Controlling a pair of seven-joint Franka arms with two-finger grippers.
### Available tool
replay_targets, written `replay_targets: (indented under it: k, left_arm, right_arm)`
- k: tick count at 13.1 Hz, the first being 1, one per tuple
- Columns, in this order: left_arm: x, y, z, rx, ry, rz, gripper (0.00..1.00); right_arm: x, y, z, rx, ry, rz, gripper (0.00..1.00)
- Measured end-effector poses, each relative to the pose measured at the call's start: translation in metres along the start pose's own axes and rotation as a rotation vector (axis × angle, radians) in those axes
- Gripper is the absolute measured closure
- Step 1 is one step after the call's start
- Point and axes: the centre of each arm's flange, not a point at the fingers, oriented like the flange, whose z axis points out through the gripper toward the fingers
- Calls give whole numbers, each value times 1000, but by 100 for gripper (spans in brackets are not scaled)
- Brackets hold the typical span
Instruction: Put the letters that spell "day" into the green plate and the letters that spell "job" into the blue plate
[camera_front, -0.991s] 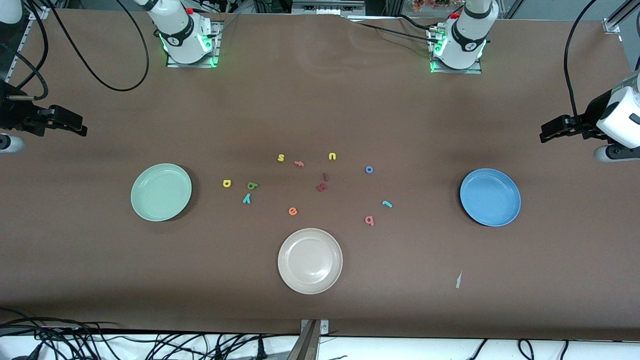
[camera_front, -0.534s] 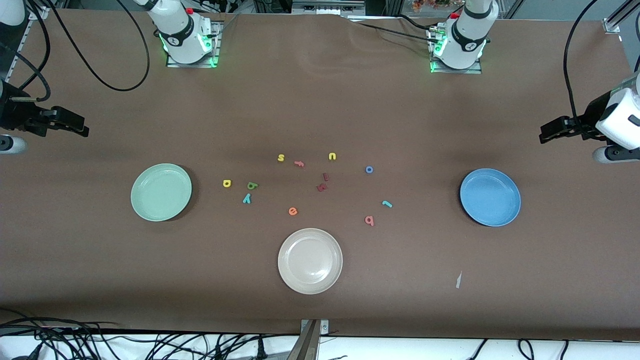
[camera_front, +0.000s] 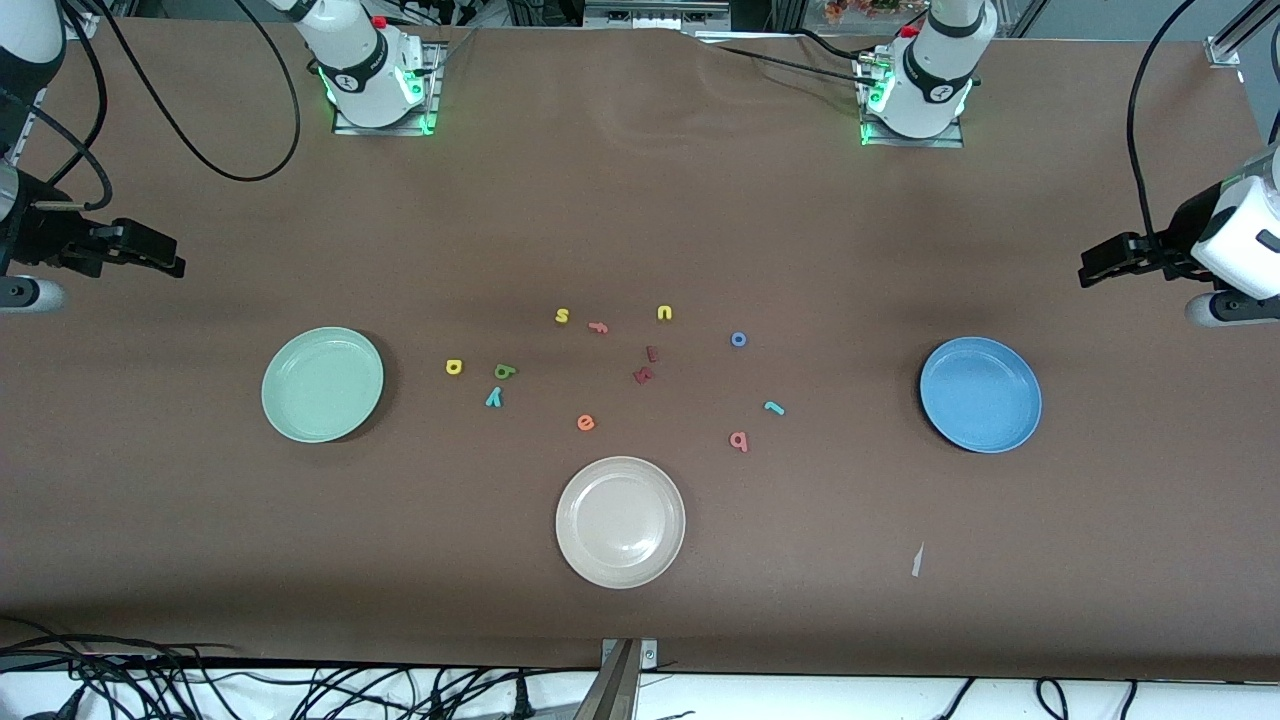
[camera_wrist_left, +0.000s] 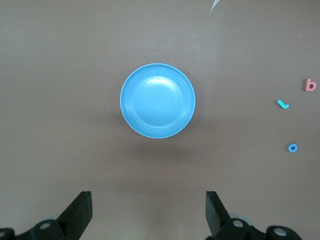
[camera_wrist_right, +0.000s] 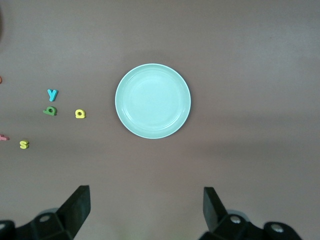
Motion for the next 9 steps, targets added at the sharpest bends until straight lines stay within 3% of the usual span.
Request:
replay_targets:
  k: [9]
  left_arm:
    - [0, 0, 0, 0, 3, 0, 0]
  right_arm:
    - [-3, -5, -6, -19, 11, 32, 0]
